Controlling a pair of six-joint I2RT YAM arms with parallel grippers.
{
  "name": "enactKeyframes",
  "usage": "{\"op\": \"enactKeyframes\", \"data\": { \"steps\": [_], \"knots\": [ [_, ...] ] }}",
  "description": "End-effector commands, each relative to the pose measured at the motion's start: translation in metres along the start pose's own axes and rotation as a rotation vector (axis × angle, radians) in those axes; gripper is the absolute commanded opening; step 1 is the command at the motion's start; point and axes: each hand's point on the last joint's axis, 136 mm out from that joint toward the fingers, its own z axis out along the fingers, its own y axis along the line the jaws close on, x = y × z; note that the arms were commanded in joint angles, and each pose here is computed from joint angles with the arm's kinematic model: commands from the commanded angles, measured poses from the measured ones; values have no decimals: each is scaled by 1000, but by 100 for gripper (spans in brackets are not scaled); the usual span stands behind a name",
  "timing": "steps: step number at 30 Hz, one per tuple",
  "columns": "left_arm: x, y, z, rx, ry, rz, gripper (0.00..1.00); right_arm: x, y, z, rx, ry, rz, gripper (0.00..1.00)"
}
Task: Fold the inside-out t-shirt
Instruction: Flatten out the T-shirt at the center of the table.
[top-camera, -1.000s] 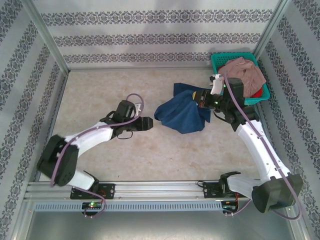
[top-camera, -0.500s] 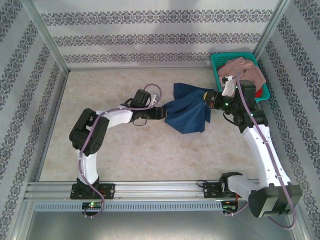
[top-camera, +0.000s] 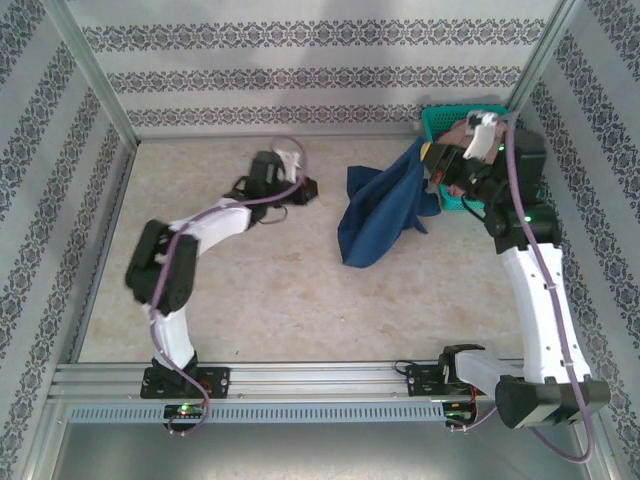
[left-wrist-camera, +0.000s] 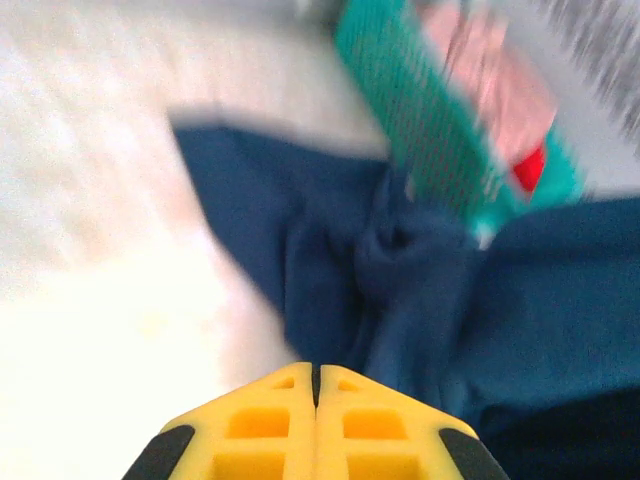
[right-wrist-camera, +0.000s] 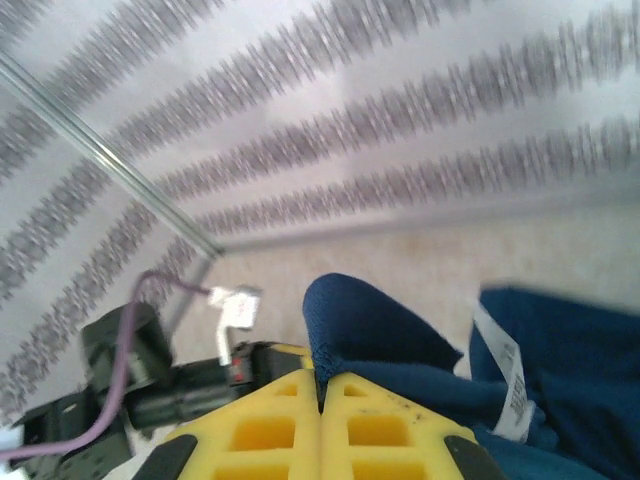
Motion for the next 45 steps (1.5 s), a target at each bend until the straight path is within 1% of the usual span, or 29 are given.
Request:
{"op": "enactKeyframes", "data": {
  "steps": [1,2,3,4,6,9,11,13,17,19,21,24,26,29,32,35,36,39,41,43,44,45],
  "knots": [
    [-110,-57,-102,-52,-359,189,0,-63,52,-43,-81,-211,-107,0],
    [-113,-59,-115,-88,-364,197,0,-70,58,-48,-88,-229,-113,0],
    [-111,-58,-120,-110,-350,193,0,-73,62,-51,-93,-236,-117,0],
    [-103,-55,-119,-115,-318,176,0,-74,63,-52,-90,-233,-118,0],
    [-77,-49,-106,-82,-231,125,2,-71,55,-49,-55,-220,-113,0],
    [-19,-49,-71,5,-88,70,22,-53,28,-37,23,-175,-89,0],
    [29,-57,-45,64,27,51,35,-36,2,-27,91,-133,-61,0],
    [74,-74,-25,125,135,42,43,-21,-22,-17,152,-90,-36,0],
    [152,-103,0,154,279,108,58,2,-56,-1,214,-22,3,0],
    [181,-107,5,154,337,141,61,10,-66,6,231,5,11,0],
    [203,-111,5,166,367,168,62,15,-73,12,242,24,13,0],
    [231,-120,6,197,401,220,68,20,-83,17,266,45,11,0],
    [244,-118,16,148,429,280,70,22,-87,20,268,53,14,0],
    [249,-112,36,111,444,307,68,24,-88,22,262,57,17,0],
    [255,-115,50,125,469,328,65,24,-87,21,262,58,15,0],
    [267,-123,56,161,498,334,63,23,-89,20,264,60,13,0],
    [271,-124,58,165,507,337,61,23,-88,20,264,59,14,0],
    [278,-124,62,173,531,344,45,22,-90,21,264,58,15,0],
    [278,-125,61,178,539,354,24,21,-90,20,267,57,14,0],
    [267,-125,55,172,512,366,4,16,-89,18,269,46,8,0],
    [253,-123,49,155,482,367,0,12,-86,15,266,34,3,0],
    [235,-119,41,132,440,357,0,7,-80,13,252,20,-2,0]
  ]
}}
